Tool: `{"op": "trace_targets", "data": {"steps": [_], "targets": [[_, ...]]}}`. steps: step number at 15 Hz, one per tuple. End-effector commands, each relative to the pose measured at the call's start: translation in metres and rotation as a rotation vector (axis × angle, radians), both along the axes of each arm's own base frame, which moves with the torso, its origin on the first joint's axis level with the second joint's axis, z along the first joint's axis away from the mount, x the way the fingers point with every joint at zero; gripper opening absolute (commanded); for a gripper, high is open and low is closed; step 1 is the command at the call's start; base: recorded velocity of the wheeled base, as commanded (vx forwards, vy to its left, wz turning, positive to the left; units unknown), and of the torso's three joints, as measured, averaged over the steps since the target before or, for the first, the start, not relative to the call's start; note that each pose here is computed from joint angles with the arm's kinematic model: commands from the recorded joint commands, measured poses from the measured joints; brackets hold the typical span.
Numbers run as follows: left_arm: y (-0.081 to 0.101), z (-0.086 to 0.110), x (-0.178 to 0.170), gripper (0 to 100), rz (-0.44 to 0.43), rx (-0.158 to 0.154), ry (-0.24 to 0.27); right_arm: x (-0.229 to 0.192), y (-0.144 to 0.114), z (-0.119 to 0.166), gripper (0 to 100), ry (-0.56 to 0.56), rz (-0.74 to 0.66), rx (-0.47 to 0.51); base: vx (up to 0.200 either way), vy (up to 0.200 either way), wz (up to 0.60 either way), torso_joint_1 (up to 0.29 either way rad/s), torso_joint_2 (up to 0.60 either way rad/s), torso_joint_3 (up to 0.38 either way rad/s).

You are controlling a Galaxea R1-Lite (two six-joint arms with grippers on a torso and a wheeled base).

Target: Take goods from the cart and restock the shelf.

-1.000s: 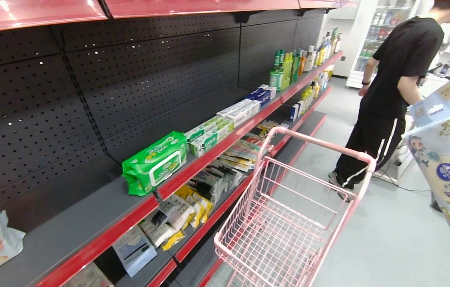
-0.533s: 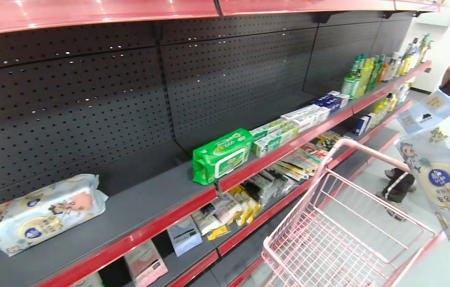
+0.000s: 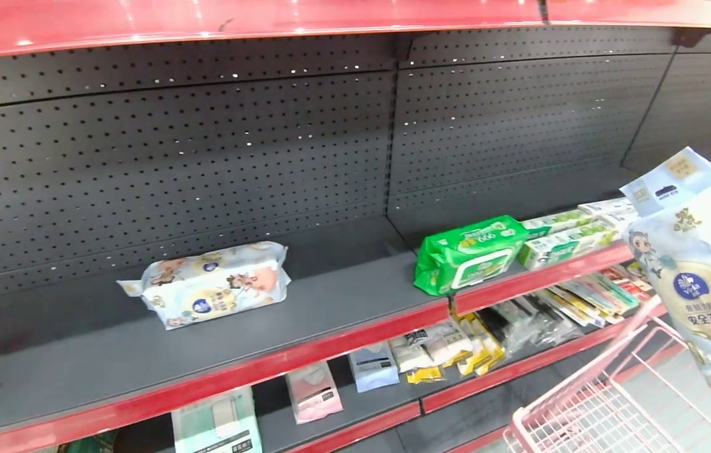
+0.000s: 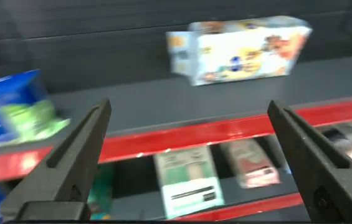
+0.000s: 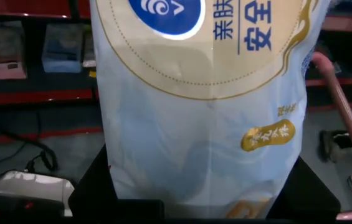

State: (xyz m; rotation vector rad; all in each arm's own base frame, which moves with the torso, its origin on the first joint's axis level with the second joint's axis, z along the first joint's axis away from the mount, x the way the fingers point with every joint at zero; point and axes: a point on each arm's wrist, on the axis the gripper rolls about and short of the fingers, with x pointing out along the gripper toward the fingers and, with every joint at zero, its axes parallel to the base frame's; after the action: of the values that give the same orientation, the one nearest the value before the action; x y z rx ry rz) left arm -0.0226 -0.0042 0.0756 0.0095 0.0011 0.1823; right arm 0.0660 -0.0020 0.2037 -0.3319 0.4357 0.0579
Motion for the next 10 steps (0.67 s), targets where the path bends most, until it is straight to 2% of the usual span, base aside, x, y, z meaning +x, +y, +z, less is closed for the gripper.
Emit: {"op": "trace_targets", "data": {"steps": [1,7,10], "targets": [[0.0000,0.0000,0.0001,100,0.000,-0.001,0.001,0.0008,0.0000,-0.0004,0,0.005,0.001,0.000,0.000,0.000,0.60,0.007,0.00,0.002],[0.0000,0.0000,0.0001,100,0.000,0.001,0.002,0.0001,0.0002,-0.0032,0,0.012,0.005,0.002,0.000,0.000,0.60,0.002,0.00,0.001],[0.0000,0.0000,0.0001,100,0.000,0.001,0.002,-0.0077,0.0001,-0.0068,0,-0.005,-0.003,0.002,0.000,0.000,0.00,0.000,0.00,0.000]]}}
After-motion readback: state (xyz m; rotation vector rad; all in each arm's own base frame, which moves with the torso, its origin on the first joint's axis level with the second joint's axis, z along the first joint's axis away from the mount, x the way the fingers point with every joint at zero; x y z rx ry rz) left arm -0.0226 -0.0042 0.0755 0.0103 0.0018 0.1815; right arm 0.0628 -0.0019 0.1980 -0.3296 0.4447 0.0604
